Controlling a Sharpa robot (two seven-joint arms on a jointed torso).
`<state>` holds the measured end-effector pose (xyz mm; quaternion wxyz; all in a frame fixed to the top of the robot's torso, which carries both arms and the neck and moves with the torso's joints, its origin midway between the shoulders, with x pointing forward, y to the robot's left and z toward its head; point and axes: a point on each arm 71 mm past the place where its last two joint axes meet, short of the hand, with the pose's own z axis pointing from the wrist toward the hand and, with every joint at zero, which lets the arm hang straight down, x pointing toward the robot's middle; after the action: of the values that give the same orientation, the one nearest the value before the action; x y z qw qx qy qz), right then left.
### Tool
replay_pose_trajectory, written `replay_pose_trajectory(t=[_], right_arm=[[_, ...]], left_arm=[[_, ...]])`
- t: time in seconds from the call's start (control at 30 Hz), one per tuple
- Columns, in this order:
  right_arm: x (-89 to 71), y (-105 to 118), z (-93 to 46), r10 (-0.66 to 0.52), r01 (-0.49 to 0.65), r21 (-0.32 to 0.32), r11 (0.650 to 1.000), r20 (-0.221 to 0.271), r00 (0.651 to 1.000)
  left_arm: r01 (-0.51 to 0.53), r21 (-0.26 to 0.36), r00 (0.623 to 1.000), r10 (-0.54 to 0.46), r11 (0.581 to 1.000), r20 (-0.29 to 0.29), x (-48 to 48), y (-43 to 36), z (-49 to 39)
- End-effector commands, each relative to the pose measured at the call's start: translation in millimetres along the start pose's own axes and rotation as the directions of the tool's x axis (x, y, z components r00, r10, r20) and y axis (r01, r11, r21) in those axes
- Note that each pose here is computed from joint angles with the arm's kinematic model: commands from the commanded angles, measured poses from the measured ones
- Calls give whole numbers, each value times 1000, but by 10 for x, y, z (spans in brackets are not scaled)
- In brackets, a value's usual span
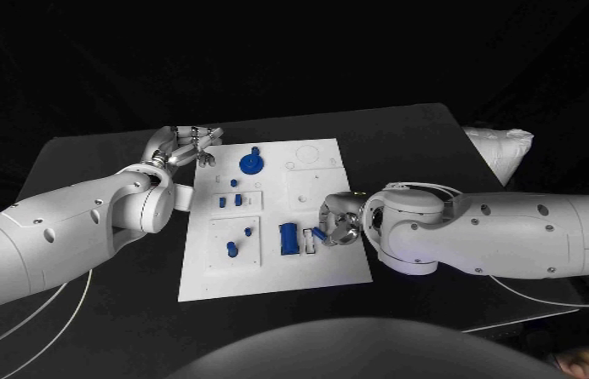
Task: Assemble the parts on the task board
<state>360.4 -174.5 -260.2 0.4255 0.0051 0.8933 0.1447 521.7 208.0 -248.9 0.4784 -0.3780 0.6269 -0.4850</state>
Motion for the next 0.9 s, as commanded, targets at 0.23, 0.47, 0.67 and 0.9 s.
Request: replay_pose_trajectory(t=[0.23, 0.47, 0.67, 0.9], right_arm=[[25, -66, 14, -107, 107, 50, 993, 2, 994], [15, -67, 25, -140, 139, 55, 989, 10, 990], [19, -57, 37, -172, 172, 60, 983, 4, 985], [20, -44, 46, -214, 213, 65, 975, 1, 977]], left_arm=[[4, 10, 1000, -4, 1000, -18, 26, -14, 4], [5, 9, 1000, -5, 1000, -19, 29, -13, 4], [6, 9, 1000, -5, 1000, -21, 33, -12, 4], [6, 8, 1000, -6, 1000, -23, 36, -11, 4]])
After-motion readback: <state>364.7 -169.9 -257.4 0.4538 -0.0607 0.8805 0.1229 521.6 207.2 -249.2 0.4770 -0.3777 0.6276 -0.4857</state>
